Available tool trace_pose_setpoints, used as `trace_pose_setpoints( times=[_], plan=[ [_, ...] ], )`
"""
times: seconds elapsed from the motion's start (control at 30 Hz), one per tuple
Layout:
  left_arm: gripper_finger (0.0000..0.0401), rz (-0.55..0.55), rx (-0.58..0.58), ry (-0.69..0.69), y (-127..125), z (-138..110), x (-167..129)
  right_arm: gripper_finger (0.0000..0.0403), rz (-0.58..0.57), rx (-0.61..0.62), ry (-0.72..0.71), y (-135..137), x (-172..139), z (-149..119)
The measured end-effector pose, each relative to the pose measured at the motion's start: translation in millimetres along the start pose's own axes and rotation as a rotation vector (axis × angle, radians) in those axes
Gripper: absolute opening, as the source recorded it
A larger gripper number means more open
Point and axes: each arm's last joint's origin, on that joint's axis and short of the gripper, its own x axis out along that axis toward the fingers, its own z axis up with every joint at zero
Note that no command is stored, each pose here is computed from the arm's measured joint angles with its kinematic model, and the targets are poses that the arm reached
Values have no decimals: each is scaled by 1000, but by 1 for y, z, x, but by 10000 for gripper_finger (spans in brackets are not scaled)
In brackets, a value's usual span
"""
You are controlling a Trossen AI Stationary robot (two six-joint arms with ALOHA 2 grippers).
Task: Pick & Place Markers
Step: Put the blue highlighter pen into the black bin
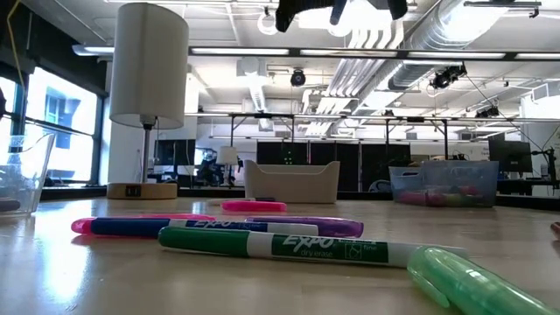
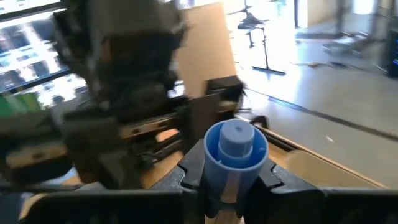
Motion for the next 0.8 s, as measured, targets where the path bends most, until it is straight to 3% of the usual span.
trace_pose_setpoints(
  times=[0.2, 0.3, 0.4, 0.63, 0.8],
  plan=[
    [182, 88, -27, 102, 19, 7, -29, 49, -204, 74, 49, -24, -9, 0],
    [183, 155, -60, 208, 31, 2, -55, 49, -291, 106, 100, -44, -11, 1],
    [183, 215, -72, 220, 38, 3, -63, 49, -377, 163, 169, -69, -5, 1],
    [183, 264, -124, 375, 43, -13, -76, 49, -726, 280, 476, -150, 7, -16],
    [183, 232, -145, 442, 44, -32, -66, 52, -840, 358, 658, -197, 16, -27]
  ],
)
